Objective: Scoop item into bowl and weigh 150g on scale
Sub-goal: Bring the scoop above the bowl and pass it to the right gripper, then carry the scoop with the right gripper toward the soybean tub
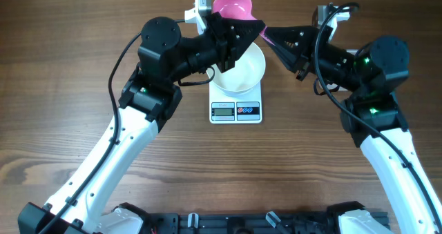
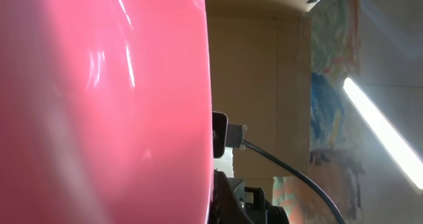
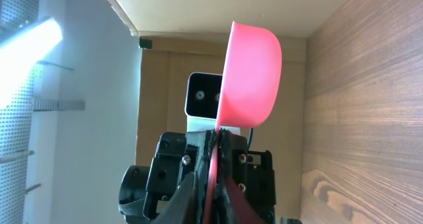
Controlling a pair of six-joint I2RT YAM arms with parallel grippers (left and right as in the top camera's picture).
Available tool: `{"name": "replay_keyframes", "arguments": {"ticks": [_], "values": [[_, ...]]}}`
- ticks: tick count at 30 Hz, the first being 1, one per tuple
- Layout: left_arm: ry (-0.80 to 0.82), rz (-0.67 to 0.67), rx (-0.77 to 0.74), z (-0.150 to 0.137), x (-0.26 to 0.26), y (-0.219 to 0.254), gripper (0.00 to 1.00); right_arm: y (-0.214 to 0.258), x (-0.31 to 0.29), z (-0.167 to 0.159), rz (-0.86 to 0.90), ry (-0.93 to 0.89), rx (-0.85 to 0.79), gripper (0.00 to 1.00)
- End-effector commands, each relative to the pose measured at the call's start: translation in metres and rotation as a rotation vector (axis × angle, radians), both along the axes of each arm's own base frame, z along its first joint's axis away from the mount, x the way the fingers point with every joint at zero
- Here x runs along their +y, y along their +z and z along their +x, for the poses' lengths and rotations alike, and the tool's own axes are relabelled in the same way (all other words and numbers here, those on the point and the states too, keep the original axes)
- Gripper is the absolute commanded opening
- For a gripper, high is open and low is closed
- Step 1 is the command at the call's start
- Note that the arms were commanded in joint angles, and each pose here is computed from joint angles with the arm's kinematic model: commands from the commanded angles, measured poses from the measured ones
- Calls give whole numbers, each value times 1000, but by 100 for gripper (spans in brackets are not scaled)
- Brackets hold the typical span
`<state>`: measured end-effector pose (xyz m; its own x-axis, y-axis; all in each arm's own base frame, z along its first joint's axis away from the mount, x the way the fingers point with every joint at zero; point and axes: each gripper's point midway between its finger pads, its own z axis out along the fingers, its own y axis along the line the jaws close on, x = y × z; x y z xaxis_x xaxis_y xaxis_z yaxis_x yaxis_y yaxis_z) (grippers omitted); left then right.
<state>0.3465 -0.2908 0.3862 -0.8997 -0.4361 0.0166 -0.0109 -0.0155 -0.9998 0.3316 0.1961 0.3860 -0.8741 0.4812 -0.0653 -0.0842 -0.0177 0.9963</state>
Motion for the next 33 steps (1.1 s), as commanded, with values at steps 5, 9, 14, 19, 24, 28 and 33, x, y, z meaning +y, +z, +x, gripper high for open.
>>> {"name": "replay_keyframes", "arguments": {"ticks": [5, 9, 14, 19, 24, 28, 33], "values": [[4, 8, -24, 1, -1, 1, 5, 5, 2, -1, 6, 10, -9, 4], [3, 8, -24, 1, -2, 1, 15, 6, 2, -1, 14, 14, 5, 4], [3, 8, -24, 1, -2, 1, 61, 10, 2, -1, 18, 13, -21, 4], [5, 8, -24, 1, -1, 1, 75, 9, -5, 8, 2, -49, -46, 5], [8, 13, -34, 2, 0, 1, 77, 2, -34, 25, -35, -150, -54, 5], [15, 80, -124, 4, 2, -4, 80, -6, -65, 36, -81, -227, -63, 5], [36, 270, -155, 13, 19, -44, 85, -30, -98, 38, -201, -289, -39, 5]]}}
